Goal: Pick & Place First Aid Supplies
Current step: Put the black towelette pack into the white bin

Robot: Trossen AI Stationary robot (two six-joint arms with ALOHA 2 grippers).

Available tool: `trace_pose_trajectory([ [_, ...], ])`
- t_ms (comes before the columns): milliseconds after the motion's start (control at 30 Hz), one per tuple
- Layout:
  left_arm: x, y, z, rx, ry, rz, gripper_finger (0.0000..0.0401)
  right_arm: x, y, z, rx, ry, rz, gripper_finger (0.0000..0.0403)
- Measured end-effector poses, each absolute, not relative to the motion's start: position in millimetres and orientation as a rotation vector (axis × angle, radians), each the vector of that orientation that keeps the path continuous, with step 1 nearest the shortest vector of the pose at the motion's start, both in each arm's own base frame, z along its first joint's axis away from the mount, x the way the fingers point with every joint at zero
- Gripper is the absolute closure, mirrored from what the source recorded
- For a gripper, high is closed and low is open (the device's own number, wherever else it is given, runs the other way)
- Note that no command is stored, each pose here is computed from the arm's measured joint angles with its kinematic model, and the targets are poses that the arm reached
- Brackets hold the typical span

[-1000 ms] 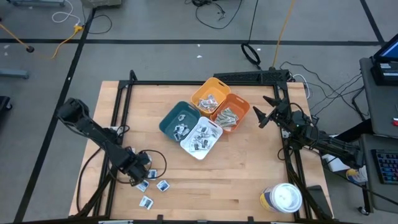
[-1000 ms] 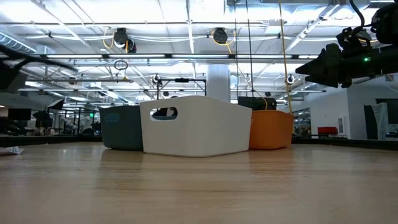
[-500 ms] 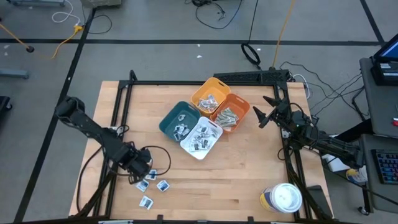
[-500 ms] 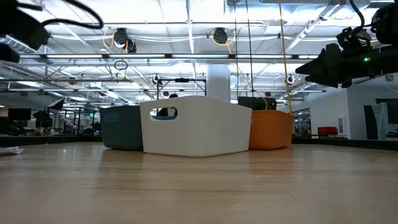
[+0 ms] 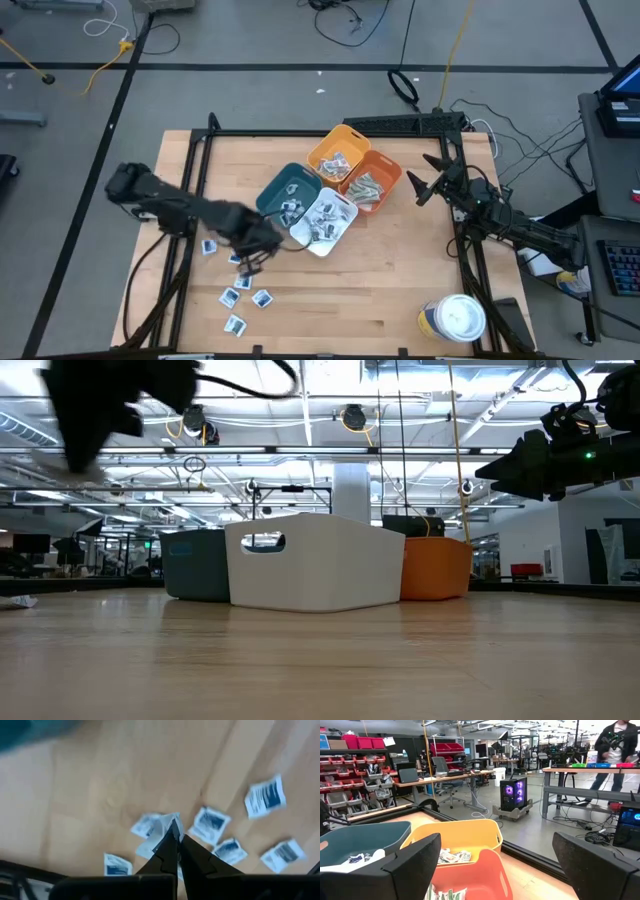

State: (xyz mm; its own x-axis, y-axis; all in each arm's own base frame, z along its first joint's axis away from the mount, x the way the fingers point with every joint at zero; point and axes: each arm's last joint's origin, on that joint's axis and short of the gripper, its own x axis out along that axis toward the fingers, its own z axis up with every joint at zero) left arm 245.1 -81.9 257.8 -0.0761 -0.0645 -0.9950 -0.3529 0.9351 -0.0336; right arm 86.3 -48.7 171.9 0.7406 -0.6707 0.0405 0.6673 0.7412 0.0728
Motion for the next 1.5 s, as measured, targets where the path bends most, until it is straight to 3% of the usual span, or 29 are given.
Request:
trace_pose_trajectory([
  [533, 382.9, -4.4, 265.6, -0.358, 1.562, 0.224, 0.0397, 86.2, -48.7, 172.0, 0.055, -0.066, -0.734, 0.0026],
  [833, 412.3, 14.6, 263.8, -0.367, 1.556, 0.233, 0.0397, 86.2, -48.7, 172.0, 0.055, -0.066, -0.734, 0.0026],
  [1233, 443.2, 0.5, 219.9, -0.352, 1.511, 0.205, 0.0395, 86.2, -48.6, 171.9, 0.055, -0.066, -0.734, 0.0026],
  [1500, 446.5, -0.2, 217.6, -0.387, 1.484, 0.255, 0.0315, 86.2, -48.6, 172.0, 0.055, -0.066, -0.734, 0.0026],
])
